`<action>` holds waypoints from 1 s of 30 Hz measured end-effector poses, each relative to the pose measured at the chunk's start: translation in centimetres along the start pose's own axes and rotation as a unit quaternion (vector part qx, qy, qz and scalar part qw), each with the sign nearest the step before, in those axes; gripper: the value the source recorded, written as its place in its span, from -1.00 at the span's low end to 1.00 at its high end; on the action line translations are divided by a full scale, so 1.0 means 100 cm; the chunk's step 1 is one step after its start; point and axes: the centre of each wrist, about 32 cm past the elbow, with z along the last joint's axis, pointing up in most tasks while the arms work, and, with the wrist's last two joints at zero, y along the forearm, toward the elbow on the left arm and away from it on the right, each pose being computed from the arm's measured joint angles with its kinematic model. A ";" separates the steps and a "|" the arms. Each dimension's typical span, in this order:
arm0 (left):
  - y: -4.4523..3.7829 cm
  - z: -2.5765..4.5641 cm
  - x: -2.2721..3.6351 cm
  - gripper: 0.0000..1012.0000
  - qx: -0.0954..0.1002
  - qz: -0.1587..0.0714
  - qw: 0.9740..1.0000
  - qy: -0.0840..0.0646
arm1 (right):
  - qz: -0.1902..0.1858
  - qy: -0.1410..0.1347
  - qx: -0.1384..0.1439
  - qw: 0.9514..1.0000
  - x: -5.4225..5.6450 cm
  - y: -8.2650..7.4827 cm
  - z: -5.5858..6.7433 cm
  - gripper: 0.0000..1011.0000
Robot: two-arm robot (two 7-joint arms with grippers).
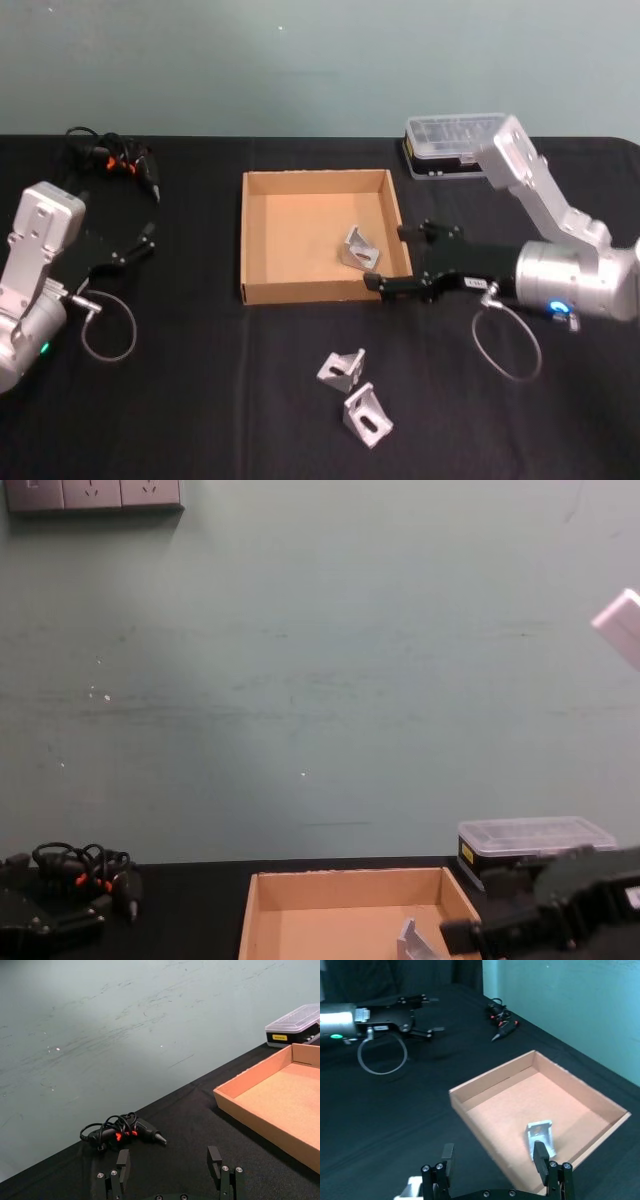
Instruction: Use one hand to pick up the angle iron from the table and place it into the box.
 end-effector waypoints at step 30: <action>0.0000 0.0000 0.0000 1.00 0.000 0.000 1.000 0.000 | 0.050 0.052 -0.030 0.997 -0.073 -0.021 -0.036 0.98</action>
